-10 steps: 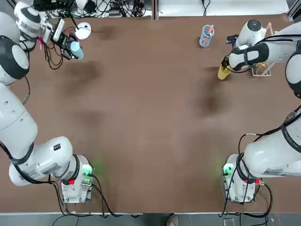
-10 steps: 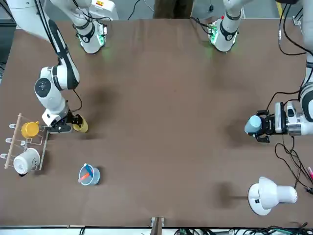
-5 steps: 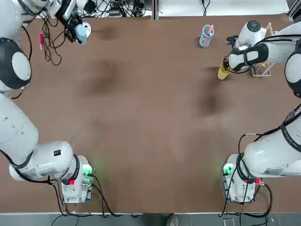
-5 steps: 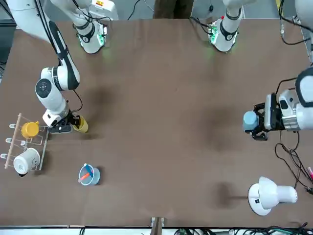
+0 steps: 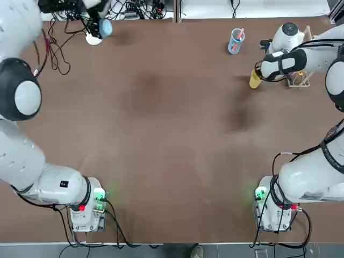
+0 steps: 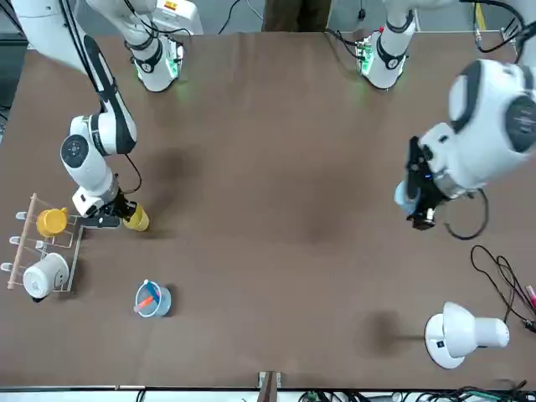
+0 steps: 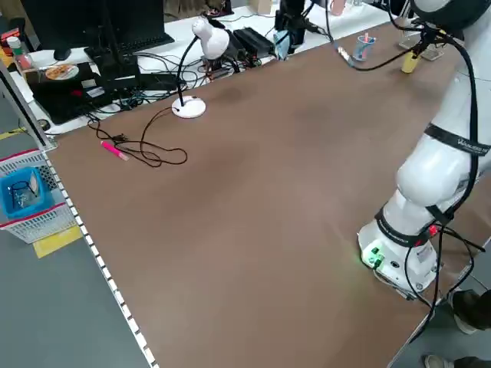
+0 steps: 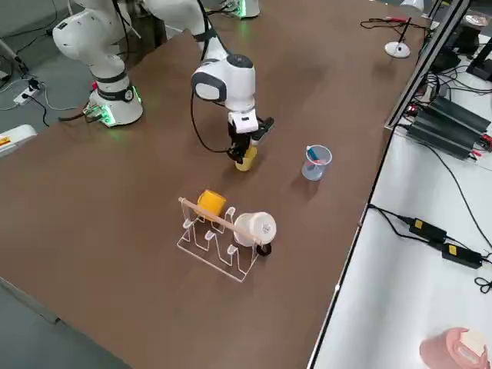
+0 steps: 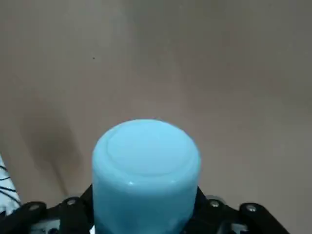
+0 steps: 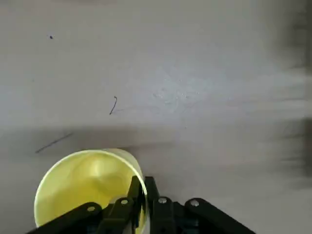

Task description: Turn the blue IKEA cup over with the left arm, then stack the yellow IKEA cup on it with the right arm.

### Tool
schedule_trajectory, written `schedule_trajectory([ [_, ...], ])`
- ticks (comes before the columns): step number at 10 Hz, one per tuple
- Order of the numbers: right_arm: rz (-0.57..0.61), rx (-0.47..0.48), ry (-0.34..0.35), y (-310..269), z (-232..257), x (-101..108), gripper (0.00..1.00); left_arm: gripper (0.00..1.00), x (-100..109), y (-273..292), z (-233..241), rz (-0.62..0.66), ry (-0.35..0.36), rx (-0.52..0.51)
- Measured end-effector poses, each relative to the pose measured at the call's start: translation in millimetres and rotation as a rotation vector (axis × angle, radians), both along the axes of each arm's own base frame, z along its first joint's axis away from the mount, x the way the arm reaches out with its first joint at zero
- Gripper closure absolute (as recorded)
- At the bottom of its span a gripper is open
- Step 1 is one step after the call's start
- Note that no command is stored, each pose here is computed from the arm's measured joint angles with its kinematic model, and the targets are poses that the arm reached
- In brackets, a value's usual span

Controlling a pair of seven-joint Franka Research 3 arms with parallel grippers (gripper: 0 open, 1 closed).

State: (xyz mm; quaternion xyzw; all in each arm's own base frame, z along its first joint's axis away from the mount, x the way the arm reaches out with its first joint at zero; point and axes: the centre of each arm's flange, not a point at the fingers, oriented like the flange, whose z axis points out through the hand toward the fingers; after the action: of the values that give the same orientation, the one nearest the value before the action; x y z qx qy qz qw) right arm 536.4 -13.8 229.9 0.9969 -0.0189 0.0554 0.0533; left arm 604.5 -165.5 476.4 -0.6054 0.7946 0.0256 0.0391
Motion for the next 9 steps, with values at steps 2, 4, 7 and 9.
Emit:
schedule_trajectory([
  [2,-0.014,-0.021,0.068,6,12,11,0.95,0.32,-16,-67,-12,-0.024,-0.093,0.187],
  [4,-0.014,-0.031,0.113,37,54,30,0.95,0.32,-35,-125,-40,-0.046,-0.163,0.307],
  [7,-0.028,0.064,0.077,85,96,38,0.96,0.32,-82,-233,-121,-0.176,-0.282,0.491],
  [9,-0.035,0.103,0.077,104,99,36,0.96,0.32,-123,-286,-169,-0.269,-0.354,0.651],
])
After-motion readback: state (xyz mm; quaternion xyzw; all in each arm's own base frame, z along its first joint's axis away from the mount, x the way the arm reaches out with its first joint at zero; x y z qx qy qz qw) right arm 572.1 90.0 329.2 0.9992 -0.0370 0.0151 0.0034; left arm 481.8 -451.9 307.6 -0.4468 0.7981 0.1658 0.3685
